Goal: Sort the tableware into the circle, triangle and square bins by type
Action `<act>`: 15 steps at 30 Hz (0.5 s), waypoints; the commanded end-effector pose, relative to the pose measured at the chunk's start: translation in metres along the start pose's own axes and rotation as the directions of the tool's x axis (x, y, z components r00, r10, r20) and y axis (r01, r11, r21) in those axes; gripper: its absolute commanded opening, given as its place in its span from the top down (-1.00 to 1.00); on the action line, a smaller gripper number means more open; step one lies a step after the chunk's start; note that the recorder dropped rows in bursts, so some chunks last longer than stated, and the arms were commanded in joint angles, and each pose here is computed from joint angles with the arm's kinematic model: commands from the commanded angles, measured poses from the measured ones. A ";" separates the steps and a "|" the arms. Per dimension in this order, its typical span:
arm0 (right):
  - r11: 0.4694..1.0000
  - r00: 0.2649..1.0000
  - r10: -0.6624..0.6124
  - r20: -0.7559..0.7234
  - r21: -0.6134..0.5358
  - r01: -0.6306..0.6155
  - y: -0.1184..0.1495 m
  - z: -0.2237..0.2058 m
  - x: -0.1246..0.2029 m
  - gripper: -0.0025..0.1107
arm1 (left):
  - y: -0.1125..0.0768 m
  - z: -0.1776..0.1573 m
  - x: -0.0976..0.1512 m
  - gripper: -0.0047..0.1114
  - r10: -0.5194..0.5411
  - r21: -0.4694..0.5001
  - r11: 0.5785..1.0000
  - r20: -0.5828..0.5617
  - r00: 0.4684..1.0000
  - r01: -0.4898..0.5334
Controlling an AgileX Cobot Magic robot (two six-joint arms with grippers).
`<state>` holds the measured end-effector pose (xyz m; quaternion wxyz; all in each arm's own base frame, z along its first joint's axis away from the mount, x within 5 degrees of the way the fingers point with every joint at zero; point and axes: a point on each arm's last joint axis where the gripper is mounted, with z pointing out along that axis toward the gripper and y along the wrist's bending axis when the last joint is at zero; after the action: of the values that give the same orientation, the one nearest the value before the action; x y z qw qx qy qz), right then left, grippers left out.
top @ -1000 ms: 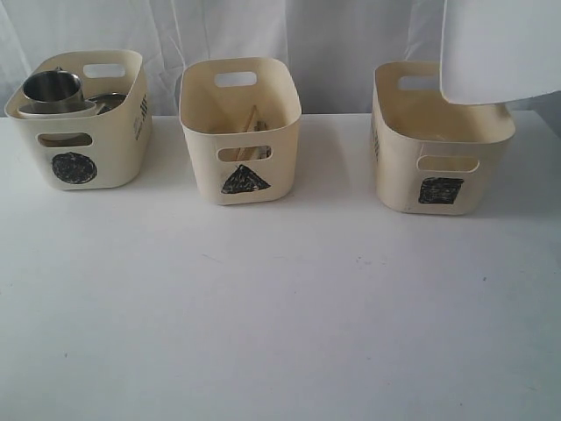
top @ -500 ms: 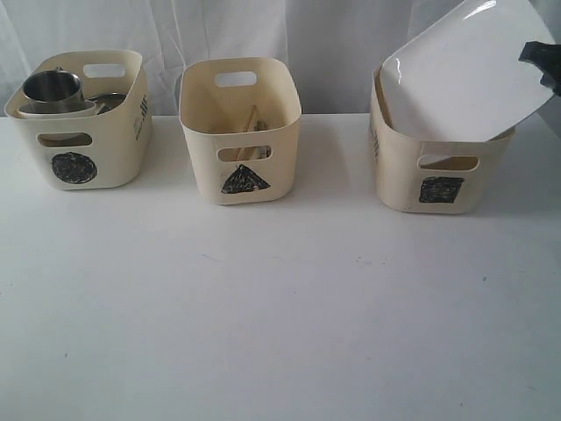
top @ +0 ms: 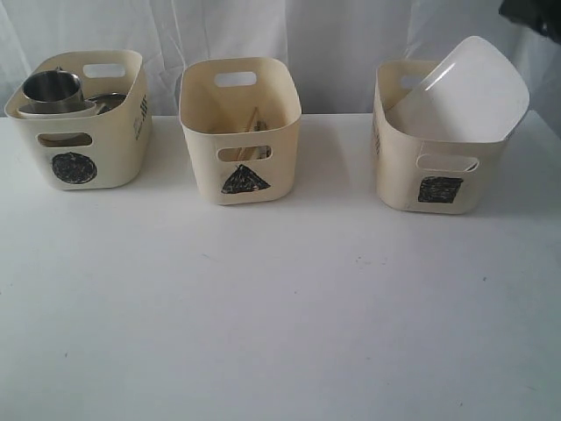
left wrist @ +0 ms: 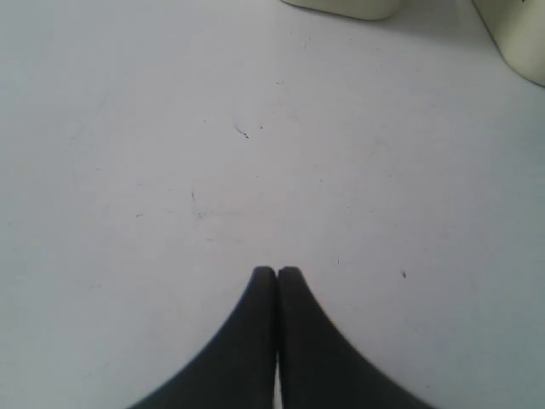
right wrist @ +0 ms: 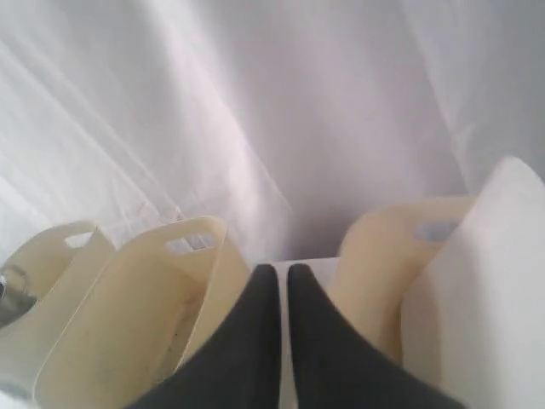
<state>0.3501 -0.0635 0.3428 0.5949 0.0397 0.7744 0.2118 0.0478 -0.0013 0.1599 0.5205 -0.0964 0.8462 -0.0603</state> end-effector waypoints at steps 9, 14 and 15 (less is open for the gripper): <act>0.827 0.980 -0.154 -0.129 0.526 0.199 0.039 -0.073 -0.004 0.96 | 0.001 0.001 0.006 0.92 0.005 0.000 1.000 -0.051 0.999 -0.005; 0.890 0.964 -0.261 0.044 0.398 0.223 0.086 -0.138 0.023 0.96 | 0.001 0.001 0.006 0.92 0.005 0.000 1.000 -0.051 0.999 -0.005; 0.906 0.953 -0.286 0.099 0.351 0.236 0.091 -0.157 0.049 0.96 | 0.001 0.001 0.006 0.92 0.005 0.000 1.000 -0.051 0.999 -0.005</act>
<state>0.2027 -0.0181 0.3831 0.6296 0.0727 0.7731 -0.0241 0.0478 -0.0013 0.1599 0.5205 -0.0964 0.8462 -0.0603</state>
